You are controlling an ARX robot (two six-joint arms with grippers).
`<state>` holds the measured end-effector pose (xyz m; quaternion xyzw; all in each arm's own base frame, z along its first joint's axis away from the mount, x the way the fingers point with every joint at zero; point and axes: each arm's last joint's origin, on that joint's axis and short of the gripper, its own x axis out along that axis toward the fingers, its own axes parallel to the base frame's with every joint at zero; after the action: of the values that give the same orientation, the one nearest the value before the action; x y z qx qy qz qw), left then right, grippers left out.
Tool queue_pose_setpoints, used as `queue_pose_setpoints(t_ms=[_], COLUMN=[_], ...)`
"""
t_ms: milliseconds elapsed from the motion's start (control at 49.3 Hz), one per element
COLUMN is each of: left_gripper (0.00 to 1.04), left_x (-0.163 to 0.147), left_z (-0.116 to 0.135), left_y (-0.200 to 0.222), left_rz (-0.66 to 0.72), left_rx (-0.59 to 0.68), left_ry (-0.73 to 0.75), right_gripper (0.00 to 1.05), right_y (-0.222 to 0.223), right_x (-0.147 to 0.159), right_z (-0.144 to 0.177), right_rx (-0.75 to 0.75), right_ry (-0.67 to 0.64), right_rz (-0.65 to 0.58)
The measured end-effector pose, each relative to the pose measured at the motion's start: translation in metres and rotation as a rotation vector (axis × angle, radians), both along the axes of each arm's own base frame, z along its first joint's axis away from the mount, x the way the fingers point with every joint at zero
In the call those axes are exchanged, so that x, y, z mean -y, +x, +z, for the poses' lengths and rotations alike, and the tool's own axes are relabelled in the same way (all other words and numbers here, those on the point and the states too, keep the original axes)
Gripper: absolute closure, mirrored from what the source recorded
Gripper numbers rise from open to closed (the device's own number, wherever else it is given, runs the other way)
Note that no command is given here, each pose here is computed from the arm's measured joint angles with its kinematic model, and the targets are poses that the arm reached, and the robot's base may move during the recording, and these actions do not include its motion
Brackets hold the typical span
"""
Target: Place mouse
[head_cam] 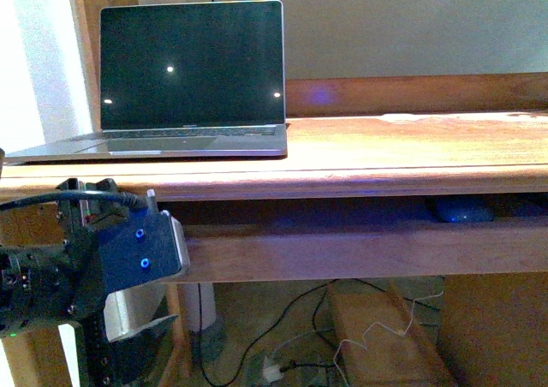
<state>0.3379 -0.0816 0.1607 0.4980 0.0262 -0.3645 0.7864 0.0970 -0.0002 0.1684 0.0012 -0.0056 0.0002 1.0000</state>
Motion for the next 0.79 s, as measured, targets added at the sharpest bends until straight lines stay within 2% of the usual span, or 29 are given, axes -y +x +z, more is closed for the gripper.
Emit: queue_pose_setpoints(t_ms=[507, 791], left_gripper=[0.08, 0.08], left_x=[0.038, 0.05], left_z=[0.01, 0.019], left_y=[-0.06, -0.085], left_rz=[-0.077, -0.065], left_rx=[-0.264, -0.391], left_ry=[-0.162, -0.269], right_gripper=[0.07, 0.07], right_y=[0.0, 0.0], right_x=[0.0, 0.0], right_z=[0.0, 0.0], right_rx=[0.0, 0.0], right_ry=[0.0, 0.0], right_rz=[0.0, 0.0])
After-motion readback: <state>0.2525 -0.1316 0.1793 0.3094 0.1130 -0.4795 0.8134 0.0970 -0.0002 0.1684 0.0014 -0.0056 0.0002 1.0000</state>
